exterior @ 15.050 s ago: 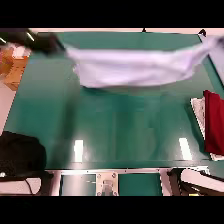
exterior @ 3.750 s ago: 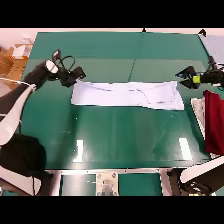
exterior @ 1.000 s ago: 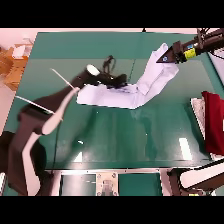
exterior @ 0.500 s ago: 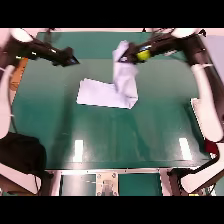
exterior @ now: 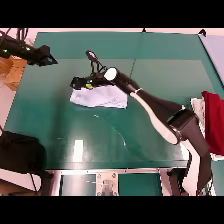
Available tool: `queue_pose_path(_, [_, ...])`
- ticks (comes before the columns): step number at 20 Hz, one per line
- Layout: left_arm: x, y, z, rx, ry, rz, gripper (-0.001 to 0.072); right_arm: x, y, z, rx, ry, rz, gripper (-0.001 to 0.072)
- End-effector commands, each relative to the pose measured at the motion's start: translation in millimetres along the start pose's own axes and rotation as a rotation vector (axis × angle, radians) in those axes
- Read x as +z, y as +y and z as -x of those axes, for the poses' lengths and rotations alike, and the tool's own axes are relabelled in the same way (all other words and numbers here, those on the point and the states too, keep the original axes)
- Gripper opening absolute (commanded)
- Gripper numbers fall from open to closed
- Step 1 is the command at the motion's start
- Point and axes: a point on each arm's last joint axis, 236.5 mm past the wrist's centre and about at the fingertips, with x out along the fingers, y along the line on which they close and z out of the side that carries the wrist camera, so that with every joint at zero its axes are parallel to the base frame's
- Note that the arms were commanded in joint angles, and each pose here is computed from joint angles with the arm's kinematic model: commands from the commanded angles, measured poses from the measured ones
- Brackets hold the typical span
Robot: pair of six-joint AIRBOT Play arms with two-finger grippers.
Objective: Fold the shirts.
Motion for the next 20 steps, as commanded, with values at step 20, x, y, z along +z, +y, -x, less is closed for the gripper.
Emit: queue_pose_path(20, [-9,14,3,0.048,0.036,0.009,0.0023,-64,-176,89,-0.108,0.094,-0.674,0.0507])
